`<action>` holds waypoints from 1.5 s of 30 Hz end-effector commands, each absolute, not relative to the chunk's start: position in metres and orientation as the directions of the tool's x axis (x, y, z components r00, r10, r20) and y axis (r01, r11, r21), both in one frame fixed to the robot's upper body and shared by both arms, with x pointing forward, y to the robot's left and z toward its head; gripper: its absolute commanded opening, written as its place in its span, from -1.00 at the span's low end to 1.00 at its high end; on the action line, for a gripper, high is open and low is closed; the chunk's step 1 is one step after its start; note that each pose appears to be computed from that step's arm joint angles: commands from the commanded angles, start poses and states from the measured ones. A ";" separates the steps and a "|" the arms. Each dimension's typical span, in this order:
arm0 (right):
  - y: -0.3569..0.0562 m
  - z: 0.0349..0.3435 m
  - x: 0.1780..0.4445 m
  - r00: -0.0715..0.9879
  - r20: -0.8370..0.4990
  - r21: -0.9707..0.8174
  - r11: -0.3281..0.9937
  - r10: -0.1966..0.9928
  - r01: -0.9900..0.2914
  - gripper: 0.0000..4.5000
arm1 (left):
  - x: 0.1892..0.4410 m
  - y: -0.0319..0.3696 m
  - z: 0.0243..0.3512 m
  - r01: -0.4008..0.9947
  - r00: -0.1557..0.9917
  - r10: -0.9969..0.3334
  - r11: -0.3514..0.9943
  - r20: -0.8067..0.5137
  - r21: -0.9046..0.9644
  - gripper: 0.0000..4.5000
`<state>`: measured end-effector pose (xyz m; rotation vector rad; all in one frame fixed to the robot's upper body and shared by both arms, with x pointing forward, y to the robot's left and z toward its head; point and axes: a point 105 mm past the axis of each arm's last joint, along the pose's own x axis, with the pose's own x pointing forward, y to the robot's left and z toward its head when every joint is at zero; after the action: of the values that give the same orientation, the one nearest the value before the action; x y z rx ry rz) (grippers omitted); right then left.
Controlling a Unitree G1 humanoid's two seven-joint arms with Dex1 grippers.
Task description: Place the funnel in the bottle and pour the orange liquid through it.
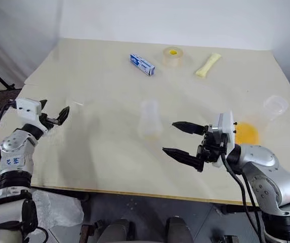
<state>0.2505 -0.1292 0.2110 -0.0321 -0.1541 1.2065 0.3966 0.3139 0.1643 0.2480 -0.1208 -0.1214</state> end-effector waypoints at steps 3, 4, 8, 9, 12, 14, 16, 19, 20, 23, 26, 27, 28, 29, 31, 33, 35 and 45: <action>-0.134 0.225 0.246 0.347 0.152 -0.175 0.371 0.925 -0.912 1.00 | 0.411 0.319 0.178 0.073 0.987 -0.112 0.951 0.114 0.301 0.97; -0.134 0.225 0.246 0.351 0.153 -0.177 0.375 0.924 -0.910 1.00 | 0.413 0.319 0.179 0.068 0.988 -0.106 0.951 0.110 0.303 0.97; -0.135 0.225 0.248 0.365 0.154 -0.180 0.389 0.918 -0.903 1.00 | 0.420 0.318 0.178 0.050 0.992 -0.080 0.955 0.094 0.291 0.97; -0.135 0.225 0.248 0.367 0.154 -0.181 0.392 0.917 -0.902 1.00 | 0.422 0.317 0.177 0.052 0.993 -0.079 0.956 0.085 0.290 0.97; -0.135 0.225 0.251 0.382 0.158 -0.187 0.408 0.910 -0.894 1.00 | 0.425 0.317 0.175 0.048 0.996 -0.066 0.963 0.062 0.264 0.71; -0.136 0.225 0.252 0.392 0.158 -0.191 0.418 0.906 -0.888 1.00 | 0.425 0.320 0.174 0.038 0.998 -0.051 0.968 0.048 0.246 0.45; -0.136 0.225 0.254 0.397 0.158 -0.193 0.423 0.904 -0.886 1.00 | 0.425 0.321 0.175 0.039 0.997 -0.052 0.970 0.049 0.242 0.17; -0.135 0.225 0.256 0.401 0.158 -0.194 0.426 0.902 -0.884 1.00 | 0.425 0.322 0.175 0.046 0.997 -0.058 0.970 0.043 0.238 -0.28; -0.135 0.225 0.257 0.401 0.158 -0.195 0.427 0.902 -0.883 1.00 | 0.425 0.323 0.174 0.048 0.998 -0.057 0.971 0.033 0.235 -0.41; -0.135 0.225 0.259 0.401 0.156 -0.200 0.427 0.903 -0.882 1.00 | 0.425 0.322 0.174 0.055 0.998 -0.062 0.972 0.025 0.226 -0.81; -0.136 0.224 0.262 0.401 0.152 -0.206 0.426 0.903 -0.881 1.00 | 0.426 0.321 0.175 0.061 0.997 -0.068 0.973 0.022 0.224 -0.99; -0.136 0.224 0.263 0.401 0.151 -0.207 0.426 0.903 -0.881 1.00 | 0.426 0.322 0.176 0.061 0.997 -0.068 0.973 0.023 0.224 -0.99; -0.137 0.224 0.264 0.401 0.150 -0.208 0.426 0.904 -0.881 1.00 | 0.426 0.322 0.176 0.061 0.997 -0.068 0.973 0.024 0.223 -0.99; -0.137 0.223 0.265 0.403 0.148 -0.211 0.427 0.903 -0.879 1.00 | 0.426 0.322 0.177 0.062 0.997 -0.069 0.973 0.025 0.223 -0.99; -0.138 0.223 0.267 0.407 0.146 -0.215 0.430 0.902 -0.877 1.00 | 0.425 0.324 0.179 0.063 0.997 -0.071 0.973 0.029 0.222 -0.99; -0.139 0.223 0.268 0.408 0.145 -0.217 0.432 0.901 -0.876 1.00 | 0.424 0.324 0.182 0.067 0.996 -0.077 0.972 0.037 0.225 -0.99; -0.140 0.223 0.269 0.414 0.144 -0.221 0.438 0.899 -0.872 1.00 | 0.425 0.318 0.193 0.104 0.990 -0.122 0.967 0.067 0.233 -0.99; -0.147 0.225 0.274 0.435 0.147 -0.241 0.458 0.889 -0.856 1.00 | 0.400 0.240 0.264 0.485 0.843 -0.513 0.854 0.160 0.188 -0.99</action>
<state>0.2757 -0.1435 0.2143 -0.1106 -0.2175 1.0988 0.4097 0.2531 0.2437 0.1440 -0.1615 -0.4608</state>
